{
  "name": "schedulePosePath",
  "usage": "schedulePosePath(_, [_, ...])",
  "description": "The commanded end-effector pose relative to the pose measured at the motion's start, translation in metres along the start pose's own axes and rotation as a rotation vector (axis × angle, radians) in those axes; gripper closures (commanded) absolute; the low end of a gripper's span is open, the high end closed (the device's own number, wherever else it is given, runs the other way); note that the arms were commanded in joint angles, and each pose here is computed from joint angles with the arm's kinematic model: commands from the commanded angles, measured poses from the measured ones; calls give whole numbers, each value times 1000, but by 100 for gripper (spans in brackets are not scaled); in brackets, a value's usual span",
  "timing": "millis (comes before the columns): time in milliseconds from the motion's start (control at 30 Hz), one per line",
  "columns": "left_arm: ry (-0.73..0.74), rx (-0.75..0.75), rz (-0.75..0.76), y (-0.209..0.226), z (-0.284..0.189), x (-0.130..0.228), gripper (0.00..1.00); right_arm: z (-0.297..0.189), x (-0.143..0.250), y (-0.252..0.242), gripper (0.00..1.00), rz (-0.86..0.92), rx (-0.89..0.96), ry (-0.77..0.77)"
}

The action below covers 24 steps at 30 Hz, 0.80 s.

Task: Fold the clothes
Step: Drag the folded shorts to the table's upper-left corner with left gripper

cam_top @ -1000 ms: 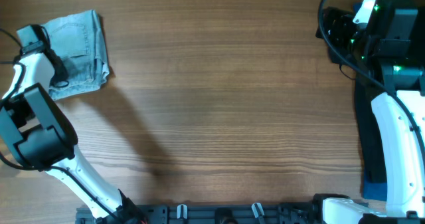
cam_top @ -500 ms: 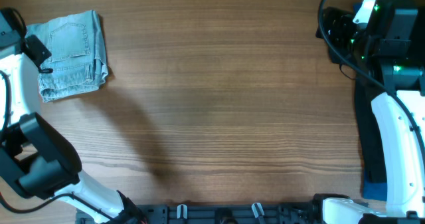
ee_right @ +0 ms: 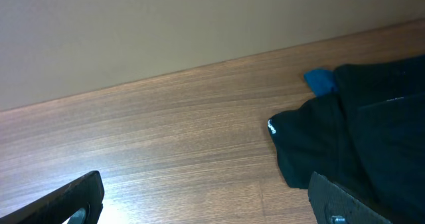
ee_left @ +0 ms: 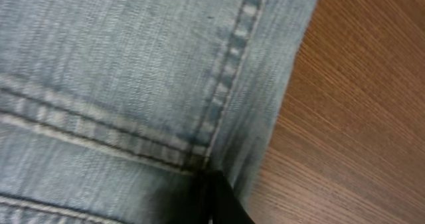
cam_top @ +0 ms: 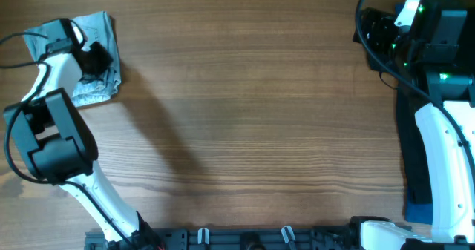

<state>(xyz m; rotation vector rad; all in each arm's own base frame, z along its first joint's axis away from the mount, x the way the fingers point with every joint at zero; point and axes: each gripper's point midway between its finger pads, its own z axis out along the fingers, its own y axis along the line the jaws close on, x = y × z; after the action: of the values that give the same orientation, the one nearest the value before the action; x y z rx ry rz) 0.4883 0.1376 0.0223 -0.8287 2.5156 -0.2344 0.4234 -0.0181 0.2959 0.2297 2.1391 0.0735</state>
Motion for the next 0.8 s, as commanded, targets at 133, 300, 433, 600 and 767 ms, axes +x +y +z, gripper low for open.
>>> schedulePosePath(133, [188,-223,-27,41,8,56,96,5,4,-3,1,12,15,11])
schedulePosePath(300, [283,-309,-25,58,-2,80,96,5,4,-3,1,11,16,12])
schedulePosePath(433, [326,-359,-22,66,-9,90,95,5,4,-3,0,12,15,11])
schedulePosePath(600, [325,-406,-14,73,-17,90,95,5,4,-3,1,12,15,11])
schedulePosePath(767, [265,-394,-11,68,-27,74,95,5,4,-3,1,12,16,12])
